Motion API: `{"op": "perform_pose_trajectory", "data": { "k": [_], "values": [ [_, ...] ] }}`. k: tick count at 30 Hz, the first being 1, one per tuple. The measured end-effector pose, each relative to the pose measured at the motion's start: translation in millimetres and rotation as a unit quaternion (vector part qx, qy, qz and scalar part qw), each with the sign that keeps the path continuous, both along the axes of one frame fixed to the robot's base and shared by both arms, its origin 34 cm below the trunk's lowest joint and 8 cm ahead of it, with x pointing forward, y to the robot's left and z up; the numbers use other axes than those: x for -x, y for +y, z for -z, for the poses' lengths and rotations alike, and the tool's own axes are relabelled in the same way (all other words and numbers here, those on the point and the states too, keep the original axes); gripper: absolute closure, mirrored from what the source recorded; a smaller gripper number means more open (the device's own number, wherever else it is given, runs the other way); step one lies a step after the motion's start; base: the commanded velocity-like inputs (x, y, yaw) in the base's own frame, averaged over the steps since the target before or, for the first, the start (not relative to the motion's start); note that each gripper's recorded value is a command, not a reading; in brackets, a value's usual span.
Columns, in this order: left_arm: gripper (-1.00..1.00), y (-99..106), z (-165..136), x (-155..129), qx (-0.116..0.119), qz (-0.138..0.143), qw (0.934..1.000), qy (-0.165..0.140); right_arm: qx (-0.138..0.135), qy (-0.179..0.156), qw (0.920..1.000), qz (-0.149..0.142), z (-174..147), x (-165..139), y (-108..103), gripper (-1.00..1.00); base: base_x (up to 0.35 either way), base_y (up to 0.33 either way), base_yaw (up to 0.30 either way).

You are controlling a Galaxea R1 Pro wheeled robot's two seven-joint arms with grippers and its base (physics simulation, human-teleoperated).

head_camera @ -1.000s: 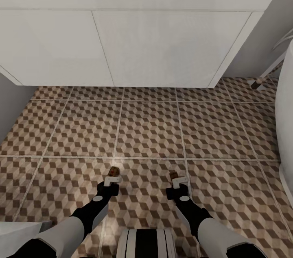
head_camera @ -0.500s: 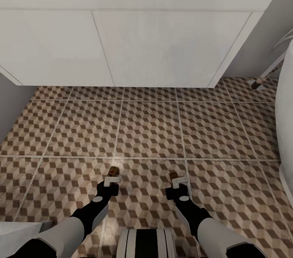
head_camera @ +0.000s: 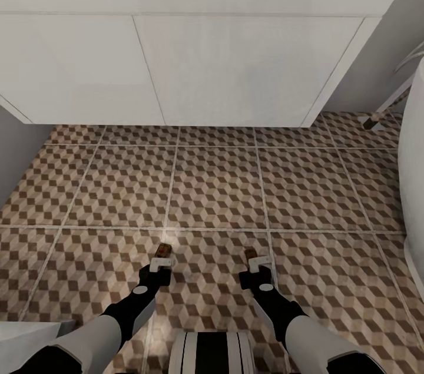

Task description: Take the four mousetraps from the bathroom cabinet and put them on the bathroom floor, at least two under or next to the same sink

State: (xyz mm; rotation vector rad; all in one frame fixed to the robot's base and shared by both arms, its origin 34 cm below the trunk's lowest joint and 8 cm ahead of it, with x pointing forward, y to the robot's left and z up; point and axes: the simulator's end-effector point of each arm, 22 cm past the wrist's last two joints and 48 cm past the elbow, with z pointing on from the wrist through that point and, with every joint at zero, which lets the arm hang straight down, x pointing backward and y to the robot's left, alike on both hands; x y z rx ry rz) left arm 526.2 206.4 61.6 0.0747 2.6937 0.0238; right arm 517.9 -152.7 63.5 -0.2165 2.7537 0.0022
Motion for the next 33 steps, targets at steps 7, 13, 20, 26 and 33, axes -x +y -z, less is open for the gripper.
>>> {"op": "perform_pose_trajectory", "data": {
  "k": [7, 13, 20, 26, 33],
  "values": [
    [1.0, -5.7, -1.8, -4.3, 0.006, 0.001, 1.0, -0.003, -0.001, -0.001, 1.0, 0.0, -0.9, -1.9, 1.5, 1.0, 0.0, 0.0, 0.0],
    [1.0, -9.2, -2.5, -6.0, 0.009, 0.002, 0.9999, -0.005, -0.002, -0.001, 1.0, 0.0, -1.1, -2.0, 3.0, 1.0, 0.0, 0.0, 0.0],
    [1.0, -9.1, -2.6, -6.3, 0.008, 0.002, 1.0, -0.005, -0.001, -0.001, 1.0, 0.0, -1.0, -2.0, 1.9, 1.0, 0.0, 0.0, 0.0],
    [1.0, -8.8, -2.5, -5.9, 0.008, 0.002, 1.0, -0.005, -0.001, -0.004, 1.0, 0.001, -1.6, -3.5, 1.8, 1.0, 0.0, 0.0, 0.0],
    [1.0, -9.6, -2.4, -5.7, 0.01, 0.002, 0.9999, -0.004, -0.004, -0.018, 0.9998, 0.003, -7.0, -16.9, 3.6, 1.0, 0.0, 0.0, 0.0]
  ]
}}
